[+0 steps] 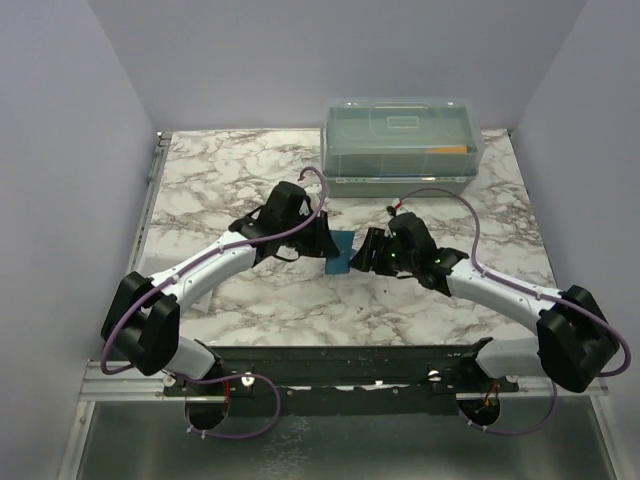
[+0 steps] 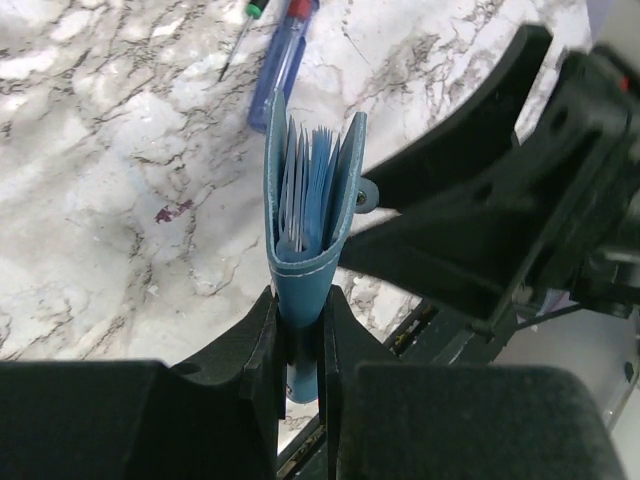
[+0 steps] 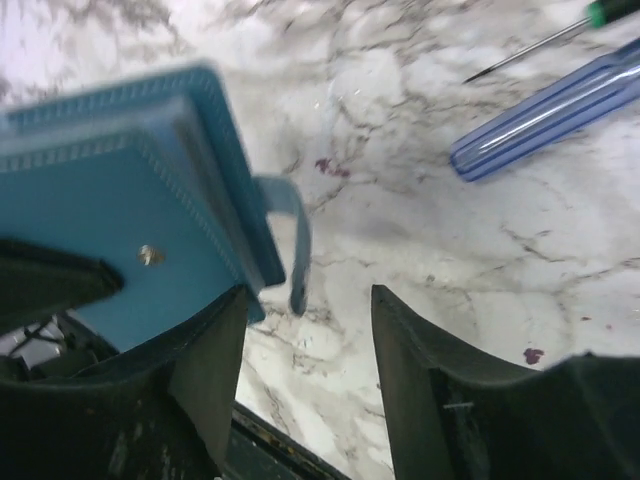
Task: Put the credit cards into the card holder
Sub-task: Open the card holder at the center of the board.
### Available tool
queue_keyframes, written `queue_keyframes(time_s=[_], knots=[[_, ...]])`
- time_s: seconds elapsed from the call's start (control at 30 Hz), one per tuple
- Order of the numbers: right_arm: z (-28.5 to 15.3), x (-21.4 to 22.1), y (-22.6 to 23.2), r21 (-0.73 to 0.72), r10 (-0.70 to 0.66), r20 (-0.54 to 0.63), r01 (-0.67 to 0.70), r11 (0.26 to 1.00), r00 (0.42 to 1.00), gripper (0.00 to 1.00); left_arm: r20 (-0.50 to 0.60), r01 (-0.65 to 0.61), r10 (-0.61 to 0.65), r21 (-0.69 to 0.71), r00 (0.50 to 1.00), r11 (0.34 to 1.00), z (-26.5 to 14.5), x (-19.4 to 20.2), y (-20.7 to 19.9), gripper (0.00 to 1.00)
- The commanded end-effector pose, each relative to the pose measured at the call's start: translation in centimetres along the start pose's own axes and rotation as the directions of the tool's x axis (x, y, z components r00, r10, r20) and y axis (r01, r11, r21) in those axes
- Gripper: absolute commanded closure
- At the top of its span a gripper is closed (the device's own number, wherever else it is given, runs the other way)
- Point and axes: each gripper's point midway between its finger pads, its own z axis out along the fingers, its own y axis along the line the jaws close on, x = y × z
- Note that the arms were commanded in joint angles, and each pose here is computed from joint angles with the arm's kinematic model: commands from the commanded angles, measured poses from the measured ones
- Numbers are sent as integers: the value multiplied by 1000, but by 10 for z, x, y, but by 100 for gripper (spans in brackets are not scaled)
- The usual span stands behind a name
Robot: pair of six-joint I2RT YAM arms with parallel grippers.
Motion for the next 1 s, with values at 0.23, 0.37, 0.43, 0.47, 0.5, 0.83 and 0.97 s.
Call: queue_keyframes(time_s=[0.23, 0.37, 0.43, 0.47, 0.5, 0.83, 0.97], knots=[[5, -17, -17, 25, -38, 34, 37, 999, 999, 77, -60, -30, 40, 162, 997, 986, 4, 16, -20, 100], [-1, 1, -28, 70, -26, -37, 28, 997, 999, 100, -80, -4, 17, 157, 997, 988, 9, 21, -17, 100], [-10, 10, -27, 50, -12, -61, 15, 999, 998, 100, -107, 40, -30, 87, 994, 995, 15, 27, -3, 77], [-15, 12, -22, 16, -15, -62, 16, 1000, 998, 100, -121, 61, -56, 37, 991, 997, 19, 30, 6, 67], [-19, 16, -18, -15, -11, -69, 10, 1000, 998, 100, -140, 76, -77, -10, 987, 997, 22, 35, 15, 58], [-21, 30, 7, -136, 57, -160, -79, 988, 985, 100, -145, 72, -92, -138, 985, 988, 14, 32, 31, 4], [-25, 27, 18, -163, 77, -177, -106, 981, 981, 100, -156, 70, -102, -195, 983, 978, 12, 36, 40, 1]])
